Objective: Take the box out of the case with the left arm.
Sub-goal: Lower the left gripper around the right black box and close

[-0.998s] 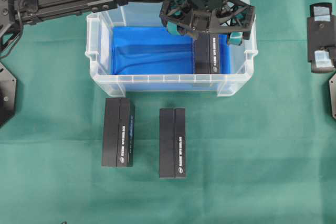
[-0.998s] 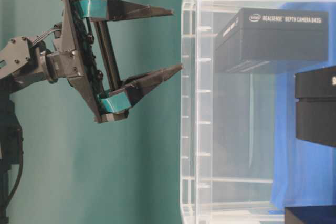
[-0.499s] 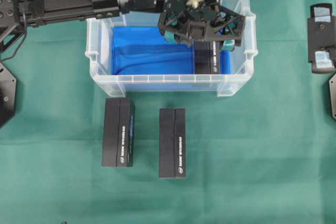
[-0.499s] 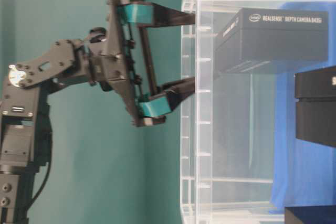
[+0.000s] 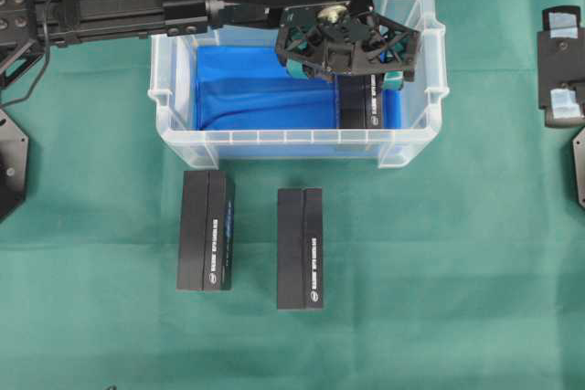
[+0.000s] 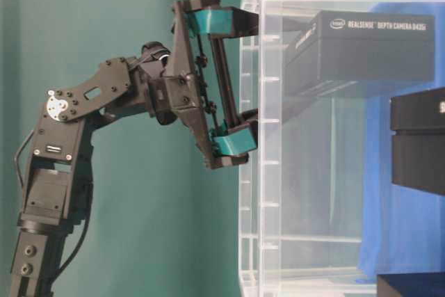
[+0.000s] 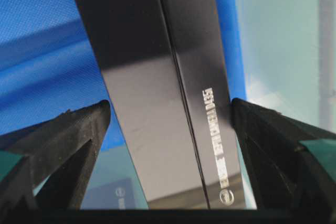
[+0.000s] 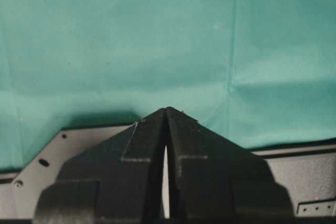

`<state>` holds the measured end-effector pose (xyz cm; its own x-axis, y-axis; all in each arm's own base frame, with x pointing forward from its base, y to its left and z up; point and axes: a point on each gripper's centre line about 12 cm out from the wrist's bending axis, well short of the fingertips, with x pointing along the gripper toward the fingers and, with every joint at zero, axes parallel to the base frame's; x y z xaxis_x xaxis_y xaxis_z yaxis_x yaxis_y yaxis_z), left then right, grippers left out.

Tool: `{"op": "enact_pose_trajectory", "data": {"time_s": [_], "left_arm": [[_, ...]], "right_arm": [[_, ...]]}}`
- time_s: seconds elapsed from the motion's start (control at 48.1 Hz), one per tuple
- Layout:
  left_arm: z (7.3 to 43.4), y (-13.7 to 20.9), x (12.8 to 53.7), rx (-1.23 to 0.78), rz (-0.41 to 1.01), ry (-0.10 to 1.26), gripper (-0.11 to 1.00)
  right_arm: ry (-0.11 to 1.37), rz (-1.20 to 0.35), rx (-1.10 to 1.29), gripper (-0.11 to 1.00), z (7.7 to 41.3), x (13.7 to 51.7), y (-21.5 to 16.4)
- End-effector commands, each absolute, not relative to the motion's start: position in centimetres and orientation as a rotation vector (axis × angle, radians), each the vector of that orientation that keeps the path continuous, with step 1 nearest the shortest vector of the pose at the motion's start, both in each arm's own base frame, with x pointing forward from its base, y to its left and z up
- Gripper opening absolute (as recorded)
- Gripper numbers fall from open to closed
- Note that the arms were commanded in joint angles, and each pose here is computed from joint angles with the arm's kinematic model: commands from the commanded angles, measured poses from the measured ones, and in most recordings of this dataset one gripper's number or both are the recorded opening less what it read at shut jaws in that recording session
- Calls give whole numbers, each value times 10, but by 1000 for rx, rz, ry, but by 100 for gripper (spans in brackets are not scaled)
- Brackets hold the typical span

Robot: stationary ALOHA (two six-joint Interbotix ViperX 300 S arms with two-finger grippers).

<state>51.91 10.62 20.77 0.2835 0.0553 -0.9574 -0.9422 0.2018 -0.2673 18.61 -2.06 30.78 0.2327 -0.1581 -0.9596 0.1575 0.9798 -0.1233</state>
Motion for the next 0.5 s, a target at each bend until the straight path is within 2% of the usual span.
{"op": "enact_pose_trajectory", "data": {"time_s": [0.0, 0.478], "left_arm": [[228, 106, 516, -1135, 880, 985, 98], [215, 106, 515, -1137, 882, 983, 98]], "right_arm": [[1303, -218, -2, 0, 311, 187, -21], [1301, -218, -2, 0, 311, 186, -21]]}}
